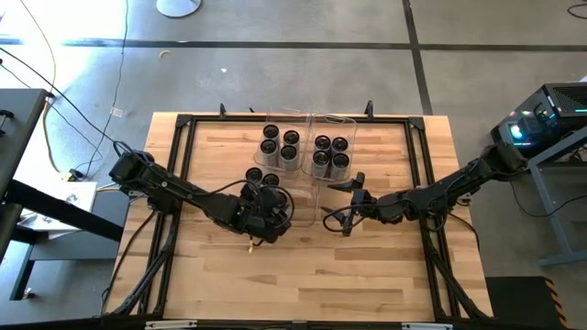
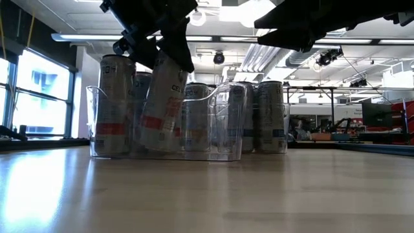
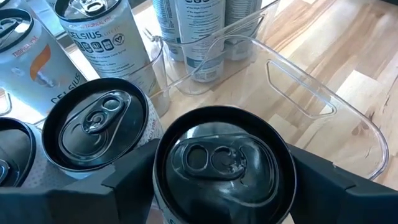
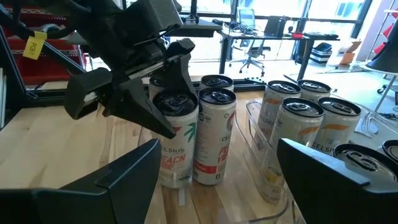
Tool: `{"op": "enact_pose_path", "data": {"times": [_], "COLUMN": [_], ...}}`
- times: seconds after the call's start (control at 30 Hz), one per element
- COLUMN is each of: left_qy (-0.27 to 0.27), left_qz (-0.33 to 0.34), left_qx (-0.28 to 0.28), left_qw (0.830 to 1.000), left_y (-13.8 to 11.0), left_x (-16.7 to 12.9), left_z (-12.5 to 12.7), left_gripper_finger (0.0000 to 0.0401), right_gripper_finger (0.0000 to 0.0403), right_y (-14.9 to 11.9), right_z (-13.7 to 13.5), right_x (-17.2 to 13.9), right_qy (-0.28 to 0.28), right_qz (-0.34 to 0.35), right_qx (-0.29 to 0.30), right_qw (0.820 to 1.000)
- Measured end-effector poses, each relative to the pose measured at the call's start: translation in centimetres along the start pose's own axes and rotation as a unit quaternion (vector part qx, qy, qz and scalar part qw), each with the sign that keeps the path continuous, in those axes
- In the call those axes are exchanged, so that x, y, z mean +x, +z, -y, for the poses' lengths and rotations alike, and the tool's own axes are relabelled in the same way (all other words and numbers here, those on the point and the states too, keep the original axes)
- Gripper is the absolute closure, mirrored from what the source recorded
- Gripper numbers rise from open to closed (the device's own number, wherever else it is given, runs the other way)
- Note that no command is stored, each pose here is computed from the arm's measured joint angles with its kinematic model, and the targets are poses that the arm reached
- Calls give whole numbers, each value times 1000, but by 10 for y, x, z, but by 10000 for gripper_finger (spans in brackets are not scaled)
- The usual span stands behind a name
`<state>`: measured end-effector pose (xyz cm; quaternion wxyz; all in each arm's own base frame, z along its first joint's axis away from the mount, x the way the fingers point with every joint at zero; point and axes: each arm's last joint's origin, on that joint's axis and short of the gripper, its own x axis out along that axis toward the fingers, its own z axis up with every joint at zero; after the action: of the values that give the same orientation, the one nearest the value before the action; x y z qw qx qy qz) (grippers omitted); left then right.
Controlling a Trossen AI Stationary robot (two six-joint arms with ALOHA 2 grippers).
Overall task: Sort soda cans
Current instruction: Adjust the white-pink soda can in the bottom transparent bin
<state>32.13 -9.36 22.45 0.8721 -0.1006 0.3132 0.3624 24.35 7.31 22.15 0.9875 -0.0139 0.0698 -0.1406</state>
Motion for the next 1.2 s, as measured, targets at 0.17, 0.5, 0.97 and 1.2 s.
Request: {"op": "enact_pose_path", "data": {"times": [0.17, 0.5, 0.97, 1.2], "left_qy": [-1, -15, -68, -85], "left_qz": [-2, -4, 45, 35], "left_qx": [-1, 0, 26, 23], "left_qw": [1000, 1000, 996, 996], "left_y": [0, 5, 28, 17], "left_x": [0, -9, -54, -94], "left_z": [0, -4, -20, -36], "left_gripper_finger": [99, 91, 91, 91], "right_gripper_finger": [86, 86, 95, 150], "right_y": [0, -1, -7, -8], "right_z": [0, 0, 3, -2], "right_x": [0, 0, 10, 46], "right_qy": [0, 0, 88, 118], "right_qz": [0, -6, -28, -56], "right_qx": [0, 5, 48, 45], "right_qw": [1000, 1000, 995, 990]}}
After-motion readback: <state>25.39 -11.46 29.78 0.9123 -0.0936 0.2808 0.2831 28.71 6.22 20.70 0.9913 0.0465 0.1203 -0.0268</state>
